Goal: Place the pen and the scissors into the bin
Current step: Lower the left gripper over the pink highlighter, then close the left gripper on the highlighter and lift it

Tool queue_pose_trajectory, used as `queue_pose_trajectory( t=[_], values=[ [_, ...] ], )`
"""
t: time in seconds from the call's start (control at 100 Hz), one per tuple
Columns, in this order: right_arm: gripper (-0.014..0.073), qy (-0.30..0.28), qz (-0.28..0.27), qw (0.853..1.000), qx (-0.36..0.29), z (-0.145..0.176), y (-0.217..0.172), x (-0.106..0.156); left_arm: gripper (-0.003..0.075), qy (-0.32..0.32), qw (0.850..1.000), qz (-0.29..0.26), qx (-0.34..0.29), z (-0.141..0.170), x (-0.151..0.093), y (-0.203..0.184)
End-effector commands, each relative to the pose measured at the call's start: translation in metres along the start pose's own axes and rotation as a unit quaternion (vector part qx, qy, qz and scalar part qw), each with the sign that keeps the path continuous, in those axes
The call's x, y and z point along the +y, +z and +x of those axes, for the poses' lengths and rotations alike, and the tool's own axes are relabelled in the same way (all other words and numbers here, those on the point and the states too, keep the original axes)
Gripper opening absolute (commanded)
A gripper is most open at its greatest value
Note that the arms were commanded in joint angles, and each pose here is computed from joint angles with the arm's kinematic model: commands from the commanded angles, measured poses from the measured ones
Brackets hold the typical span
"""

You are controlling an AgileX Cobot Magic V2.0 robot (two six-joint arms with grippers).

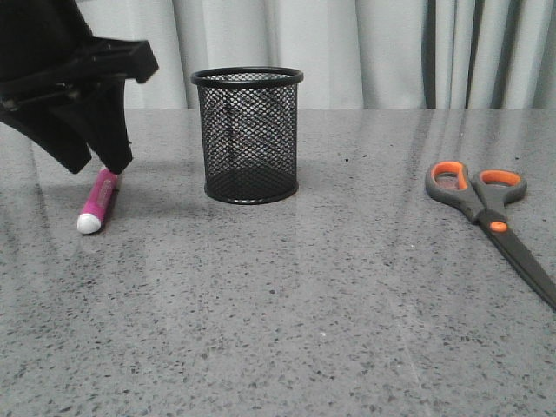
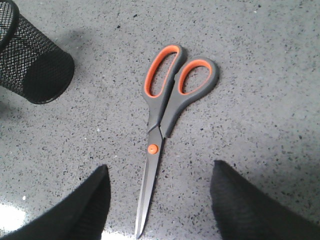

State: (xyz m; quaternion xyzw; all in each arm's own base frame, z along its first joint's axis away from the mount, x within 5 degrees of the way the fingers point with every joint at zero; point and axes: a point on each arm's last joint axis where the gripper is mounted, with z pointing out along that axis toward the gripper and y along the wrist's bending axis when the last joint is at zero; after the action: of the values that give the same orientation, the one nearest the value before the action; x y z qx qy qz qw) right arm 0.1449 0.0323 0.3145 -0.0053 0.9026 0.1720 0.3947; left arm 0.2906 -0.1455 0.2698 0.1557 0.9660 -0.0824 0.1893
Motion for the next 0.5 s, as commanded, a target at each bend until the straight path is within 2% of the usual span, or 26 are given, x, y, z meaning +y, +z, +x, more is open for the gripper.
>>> queue_pose_trajectory(
  t=[0.0, 0.49],
  values=[
    [0.0395, -0.006, -0.006, 0.999, -0.04, -0.013, -0.007, 0.004, 0.0272, 0.0, 0.999, -0.004, -0.041, -0.01, -0.002, -0.014],
    [0.0395, -0.006, -0.006, 0.999, -0.04, -0.013, -0.007, 0.004, 0.0272, -0.001, 0.999, -0.01, -0.033, -0.016, -0.001, 0.01]
  ],
)
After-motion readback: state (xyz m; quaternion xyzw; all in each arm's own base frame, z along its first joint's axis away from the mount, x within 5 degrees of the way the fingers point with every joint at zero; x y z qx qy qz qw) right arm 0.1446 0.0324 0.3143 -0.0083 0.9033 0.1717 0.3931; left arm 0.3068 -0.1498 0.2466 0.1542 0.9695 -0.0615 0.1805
